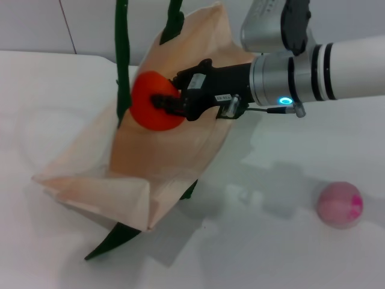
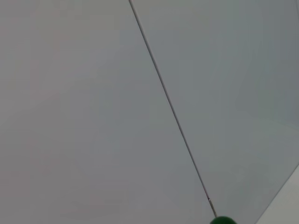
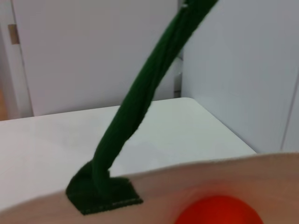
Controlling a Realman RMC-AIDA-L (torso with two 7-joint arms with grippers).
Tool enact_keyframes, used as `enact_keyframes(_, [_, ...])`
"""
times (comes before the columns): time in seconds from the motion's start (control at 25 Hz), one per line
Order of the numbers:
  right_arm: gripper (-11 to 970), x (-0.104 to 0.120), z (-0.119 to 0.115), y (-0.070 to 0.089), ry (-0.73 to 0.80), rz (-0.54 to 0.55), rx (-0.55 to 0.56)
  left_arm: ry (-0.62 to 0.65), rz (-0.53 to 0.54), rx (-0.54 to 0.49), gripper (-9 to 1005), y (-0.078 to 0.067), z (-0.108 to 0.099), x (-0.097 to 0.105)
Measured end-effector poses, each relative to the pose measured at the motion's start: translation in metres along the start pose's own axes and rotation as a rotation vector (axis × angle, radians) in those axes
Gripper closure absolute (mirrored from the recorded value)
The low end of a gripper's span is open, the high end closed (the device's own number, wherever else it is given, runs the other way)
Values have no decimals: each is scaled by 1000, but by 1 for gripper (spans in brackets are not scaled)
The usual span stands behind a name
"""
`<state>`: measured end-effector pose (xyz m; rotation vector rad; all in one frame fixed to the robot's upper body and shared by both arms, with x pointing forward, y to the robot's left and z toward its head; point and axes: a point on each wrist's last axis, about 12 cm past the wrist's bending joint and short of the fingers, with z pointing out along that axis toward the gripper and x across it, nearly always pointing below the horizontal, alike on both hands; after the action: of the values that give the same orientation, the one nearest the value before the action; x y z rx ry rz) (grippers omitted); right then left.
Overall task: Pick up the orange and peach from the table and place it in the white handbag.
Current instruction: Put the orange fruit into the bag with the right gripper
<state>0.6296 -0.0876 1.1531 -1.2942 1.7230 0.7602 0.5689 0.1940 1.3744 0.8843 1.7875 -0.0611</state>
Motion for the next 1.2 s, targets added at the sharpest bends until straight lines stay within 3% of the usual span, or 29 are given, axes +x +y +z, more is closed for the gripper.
enact_keyframes(0.04, [863, -2, 1, 0, -1, -4, -3, -1, 1, 0, 877, 0, 0, -1])
enact_keyframes(0.68, [177, 3, -3, -5, -3, 31, 15, 5, -2, -18, 878, 3, -1, 1])
enact_keyframes(0.92, [100, 9, -15, -16, 6, 80, 59, 20, -11, -36, 878, 5, -2, 6])
enact_keyframes(1.2, [73, 34, -59, -44, 92, 193, 196, 40, -16, -55, 878, 7, -2, 11])
